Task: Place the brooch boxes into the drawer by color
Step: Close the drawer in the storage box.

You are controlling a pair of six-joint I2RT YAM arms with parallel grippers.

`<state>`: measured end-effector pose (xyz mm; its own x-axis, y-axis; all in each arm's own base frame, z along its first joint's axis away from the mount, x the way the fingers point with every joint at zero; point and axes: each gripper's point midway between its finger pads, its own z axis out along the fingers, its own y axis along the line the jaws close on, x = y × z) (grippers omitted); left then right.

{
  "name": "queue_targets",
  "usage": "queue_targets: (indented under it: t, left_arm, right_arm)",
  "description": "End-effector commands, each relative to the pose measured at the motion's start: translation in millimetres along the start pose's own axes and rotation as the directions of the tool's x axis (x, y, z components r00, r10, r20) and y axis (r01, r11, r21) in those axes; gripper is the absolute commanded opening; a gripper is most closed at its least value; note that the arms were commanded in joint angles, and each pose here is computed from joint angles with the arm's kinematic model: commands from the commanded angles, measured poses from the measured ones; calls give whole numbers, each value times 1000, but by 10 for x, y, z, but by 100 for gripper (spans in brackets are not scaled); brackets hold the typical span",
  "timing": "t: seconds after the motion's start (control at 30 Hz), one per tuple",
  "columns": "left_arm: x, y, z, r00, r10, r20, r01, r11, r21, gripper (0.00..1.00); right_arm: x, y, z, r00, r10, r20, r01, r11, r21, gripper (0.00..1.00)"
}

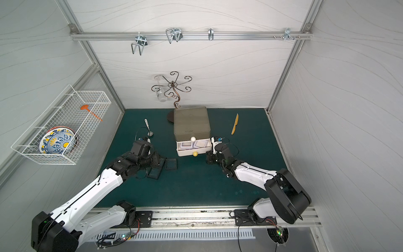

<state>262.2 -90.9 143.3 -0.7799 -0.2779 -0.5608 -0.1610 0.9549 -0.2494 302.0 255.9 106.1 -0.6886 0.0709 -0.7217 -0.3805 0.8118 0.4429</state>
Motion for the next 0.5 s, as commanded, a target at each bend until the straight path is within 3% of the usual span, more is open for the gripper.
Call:
queue_targets:
  t: [0.0,0.47]
  left_arm:
    - [-136,84,-177,998,-19,63,21,999,-41,50]
    - [41,298,-130,999,-41,29,45,991,-125,51]
  right_arm:
    - [-236,120,118,999,-5,49,9,996,-84,0]
    - [-517,107,251,994,36,101,-24,993,-113,0]
